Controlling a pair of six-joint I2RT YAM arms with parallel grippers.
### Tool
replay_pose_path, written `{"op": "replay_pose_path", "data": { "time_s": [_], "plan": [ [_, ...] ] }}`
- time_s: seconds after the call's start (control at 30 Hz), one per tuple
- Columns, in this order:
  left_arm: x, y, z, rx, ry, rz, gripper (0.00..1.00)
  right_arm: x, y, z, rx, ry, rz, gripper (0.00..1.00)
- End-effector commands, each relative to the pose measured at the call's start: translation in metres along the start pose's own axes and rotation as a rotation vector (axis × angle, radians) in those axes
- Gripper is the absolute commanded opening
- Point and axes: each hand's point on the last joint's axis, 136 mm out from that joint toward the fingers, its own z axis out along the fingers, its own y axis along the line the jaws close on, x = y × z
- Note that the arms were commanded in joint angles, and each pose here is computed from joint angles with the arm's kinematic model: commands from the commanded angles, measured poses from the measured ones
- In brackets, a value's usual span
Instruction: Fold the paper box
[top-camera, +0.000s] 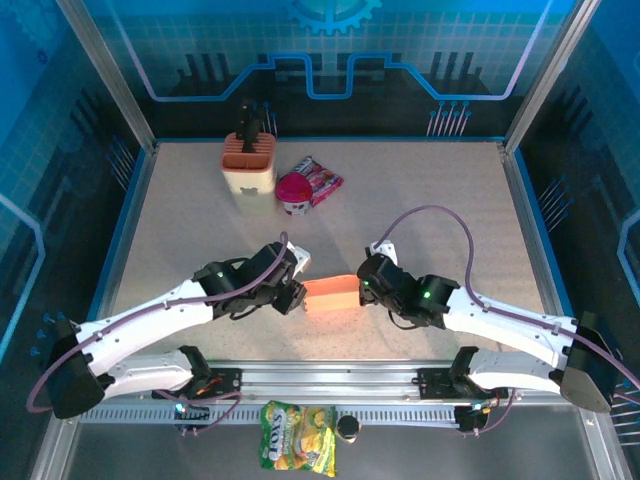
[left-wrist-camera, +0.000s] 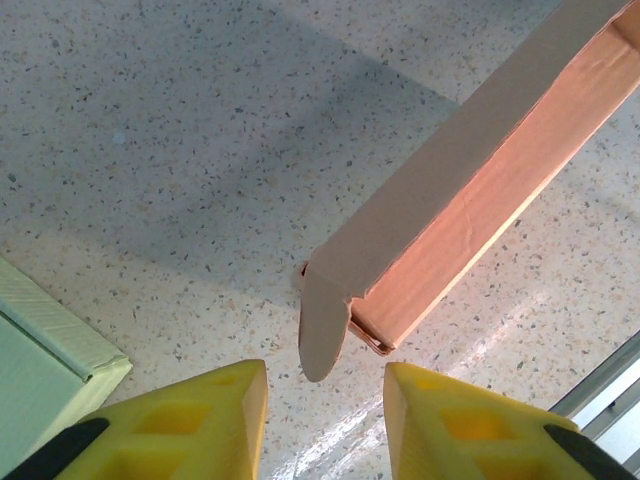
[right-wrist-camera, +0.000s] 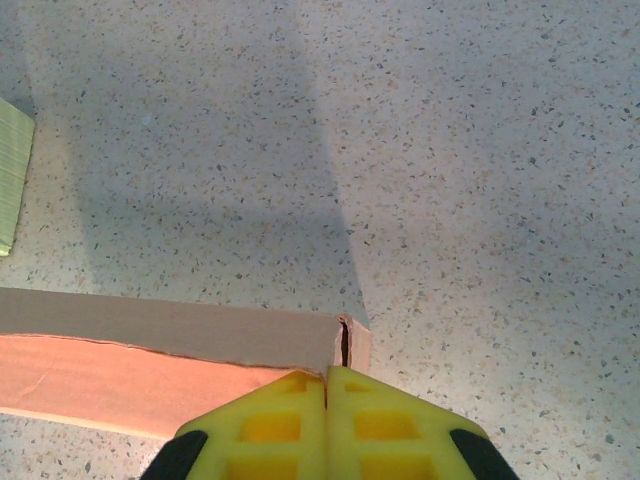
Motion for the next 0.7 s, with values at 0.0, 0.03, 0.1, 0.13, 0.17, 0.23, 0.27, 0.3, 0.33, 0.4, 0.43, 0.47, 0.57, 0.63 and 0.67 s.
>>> {"op": "replay_pose_path", "data": {
  "time_s": [0.0, 0.03, 0.1, 0.13, 0.17, 0.23, 0.27, 0.3, 0.33, 0.4, 0.43, 0.47, 0.57, 0.63, 0.67],
  "plan": [
    [-0.010, -0.003, -0.001, 0.009, -0.029, -0.006, 0.35, -0.001, 0.001, -0.006, 0.008, 0.002, 0.000, 0.00],
    [-0.011, -0.004, 0.000, 0.015, -0.028, -0.004, 0.35, -0.002, 0.001, -0.006, 0.009, 0.000, 0.002, 0.00],
    [-0.012, -0.005, 0.001, 0.018, -0.025, -0.003, 0.35, -0.001, 0.001, -0.006, 0.009, 0.004, 0.001, 0.00],
    [-0.012, -0.006, 0.002, 0.019, -0.023, -0.004, 0.35, -0.002, 0.002, -0.006, 0.008, 0.004, 0.001, 0.00],
    [-0.012, -0.006, 0.004, 0.020, -0.022, -0.004, 0.35, -0.002, 0.002, -0.006, 0.008, 0.004, 0.001, 0.00],
    [-0.012, -0.008, 0.007, 0.027, -0.018, -0.005, 0.35, -0.001, 0.001, -0.005, 0.009, 0.005, 0.000, 0.00],
    [-0.012, -0.008, 0.008, 0.029, -0.016, -0.006, 0.33, -0.001, 0.002, -0.005, 0.009, 0.006, 0.001, 0.00],
    [-0.011, -0.008, 0.010, 0.027, -0.011, -0.007, 0.32, -0.001, 0.001, -0.005, 0.010, 0.005, 0.000, 0.00],
    [-0.011, -0.008, 0.011, 0.024, -0.010, -0.008, 0.30, -0.001, 0.001, -0.005, 0.010, 0.006, 0.001, 0.00],
    [-0.011, -0.007, 0.013, 0.017, -0.005, -0.007, 0.25, -0.001, 0.001, -0.006, 0.009, 0.005, 0.002, 0.00],
    [-0.011, -0.007, 0.014, 0.014, -0.002, -0.007, 0.23, -0.001, 0.001, -0.006, 0.009, 0.005, 0.002, 0.00],
    [-0.012, -0.007, 0.014, 0.013, -0.006, -0.009, 0.21, -0.001, 0.001, -0.006, 0.009, 0.003, 0.003, 0.00],
    [-0.013, -0.006, 0.014, 0.003, -0.009, -0.010, 0.18, -0.002, 0.001, -0.006, 0.006, 0.003, 0.003, 0.00],
    [-0.014, -0.005, 0.014, 0.000, -0.014, -0.014, 0.14, -0.001, 0.002, -0.006, 0.005, 0.003, 0.005, 0.00],
    [-0.015, -0.005, 0.014, 0.001, -0.016, -0.018, 0.12, -0.001, 0.002, -0.006, 0.006, 0.004, 0.004, 0.00]
  ]
}}
